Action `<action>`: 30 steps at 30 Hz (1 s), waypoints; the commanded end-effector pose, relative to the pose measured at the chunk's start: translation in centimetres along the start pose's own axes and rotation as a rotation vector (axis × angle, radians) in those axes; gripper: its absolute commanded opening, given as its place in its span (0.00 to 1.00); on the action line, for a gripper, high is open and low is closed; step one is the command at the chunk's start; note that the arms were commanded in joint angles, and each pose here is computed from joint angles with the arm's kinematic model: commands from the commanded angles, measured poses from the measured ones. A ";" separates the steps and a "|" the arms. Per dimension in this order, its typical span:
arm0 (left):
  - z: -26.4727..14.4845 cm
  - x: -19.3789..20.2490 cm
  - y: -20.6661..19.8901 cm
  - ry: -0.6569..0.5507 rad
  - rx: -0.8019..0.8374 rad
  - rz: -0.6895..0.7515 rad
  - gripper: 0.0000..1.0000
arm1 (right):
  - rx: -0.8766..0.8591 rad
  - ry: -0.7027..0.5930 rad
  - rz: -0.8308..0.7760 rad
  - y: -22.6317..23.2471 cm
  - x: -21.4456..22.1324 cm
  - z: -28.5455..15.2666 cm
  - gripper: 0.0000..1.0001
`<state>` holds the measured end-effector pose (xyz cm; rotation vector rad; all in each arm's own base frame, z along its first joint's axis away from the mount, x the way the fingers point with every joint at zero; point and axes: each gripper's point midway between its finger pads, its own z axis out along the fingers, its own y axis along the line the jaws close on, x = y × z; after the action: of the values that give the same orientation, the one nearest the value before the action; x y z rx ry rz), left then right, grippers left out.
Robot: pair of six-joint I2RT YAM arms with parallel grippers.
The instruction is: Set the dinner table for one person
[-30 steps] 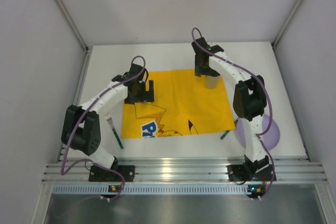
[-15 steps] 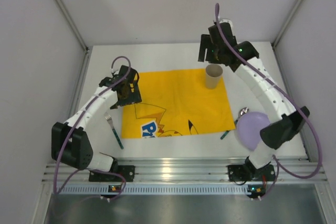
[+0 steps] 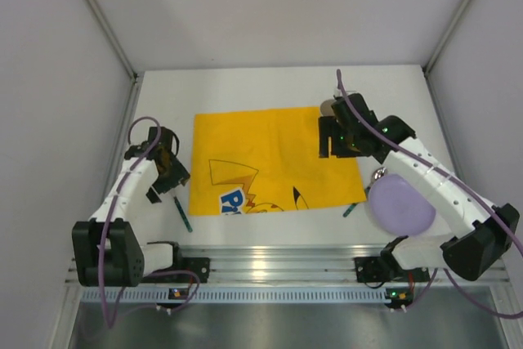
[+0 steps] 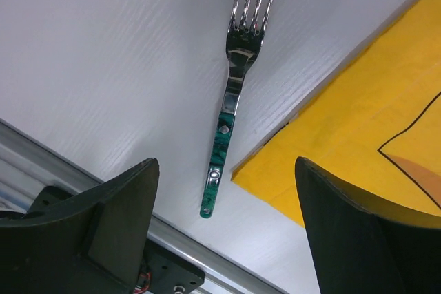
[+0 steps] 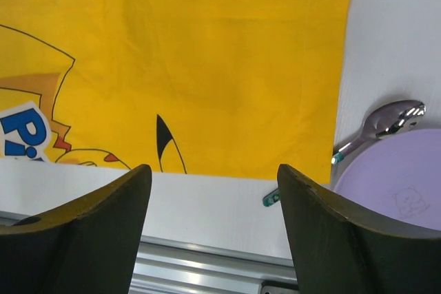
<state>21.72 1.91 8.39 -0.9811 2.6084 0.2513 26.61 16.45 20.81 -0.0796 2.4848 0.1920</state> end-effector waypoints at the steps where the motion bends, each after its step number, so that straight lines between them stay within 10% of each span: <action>1: 1.4 -0.3 -1.1 0.036 0.056 -0.086 0.84 | -0.029 -0.092 -0.029 -0.1 -1.7 -2.6 0.74; 14: 6.6 3.1 -0.3 0.093 -0.012 -0.126 0.65 | 0.014 -0.069 -0.084 -1.0 -1.7 -2.9 0.75; 21: 8.6 3.5 0.2 0.079 -0.041 -0.128 0.15 | 0.052 -0.059 -0.126 -1.7 -2.7 -2.8 0.76; 23: 8.6 2.5 0.1 0.070 -0.065 -0.105 0.00 | 0.059 -0.063 -0.127 -1.8 -3.4 -2.8 0.76; 30: 4.2 -7.9 0.0 -0.124 -0.200 0.040 0.00 | 0.061 -0.075 -0.105 -2.0 -4.6 -2.7 0.76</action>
<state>25.30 4.23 3.02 -1.0609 2.6450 0.3732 28.06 14.36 23.88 -0.1822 2.4448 0.0736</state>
